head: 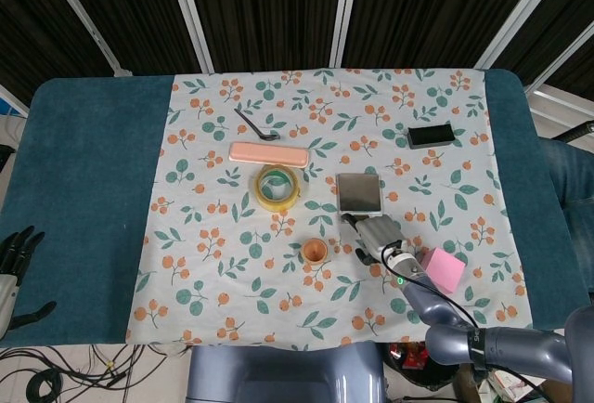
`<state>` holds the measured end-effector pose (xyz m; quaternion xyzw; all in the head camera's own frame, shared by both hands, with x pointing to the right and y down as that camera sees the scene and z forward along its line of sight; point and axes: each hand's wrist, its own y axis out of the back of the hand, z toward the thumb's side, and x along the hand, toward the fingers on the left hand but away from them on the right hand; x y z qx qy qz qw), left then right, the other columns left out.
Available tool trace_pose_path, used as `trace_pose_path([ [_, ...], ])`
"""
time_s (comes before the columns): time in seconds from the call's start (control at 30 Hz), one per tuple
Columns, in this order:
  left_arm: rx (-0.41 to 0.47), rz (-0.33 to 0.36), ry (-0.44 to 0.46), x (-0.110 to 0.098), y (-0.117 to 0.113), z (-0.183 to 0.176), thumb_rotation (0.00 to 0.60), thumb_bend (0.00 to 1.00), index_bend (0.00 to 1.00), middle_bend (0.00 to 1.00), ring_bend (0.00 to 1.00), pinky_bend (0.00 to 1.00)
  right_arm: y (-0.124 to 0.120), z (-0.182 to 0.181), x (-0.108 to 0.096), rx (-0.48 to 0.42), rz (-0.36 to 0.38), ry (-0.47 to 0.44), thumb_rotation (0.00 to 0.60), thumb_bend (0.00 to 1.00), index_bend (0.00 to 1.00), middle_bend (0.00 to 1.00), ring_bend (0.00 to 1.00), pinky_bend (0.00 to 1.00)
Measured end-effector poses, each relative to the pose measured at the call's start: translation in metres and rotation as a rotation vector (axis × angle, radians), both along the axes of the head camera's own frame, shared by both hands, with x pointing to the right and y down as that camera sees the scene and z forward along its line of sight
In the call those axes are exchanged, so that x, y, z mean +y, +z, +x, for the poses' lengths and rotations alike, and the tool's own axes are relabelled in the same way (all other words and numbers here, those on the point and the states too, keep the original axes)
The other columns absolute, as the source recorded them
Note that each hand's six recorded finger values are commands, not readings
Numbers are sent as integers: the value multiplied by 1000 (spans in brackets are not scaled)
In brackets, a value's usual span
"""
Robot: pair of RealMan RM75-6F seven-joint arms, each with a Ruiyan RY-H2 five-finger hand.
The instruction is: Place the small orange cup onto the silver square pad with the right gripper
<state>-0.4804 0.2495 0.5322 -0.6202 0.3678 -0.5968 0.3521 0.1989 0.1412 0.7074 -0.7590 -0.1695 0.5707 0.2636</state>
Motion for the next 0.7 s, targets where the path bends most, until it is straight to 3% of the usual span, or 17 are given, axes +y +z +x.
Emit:
trace_pose_path([
  [0.7,1,0,0,0,0,0,600,125,16,0,0,271,2,1,2,5,-9,-3,600,382,136,1000,1000,976],
])
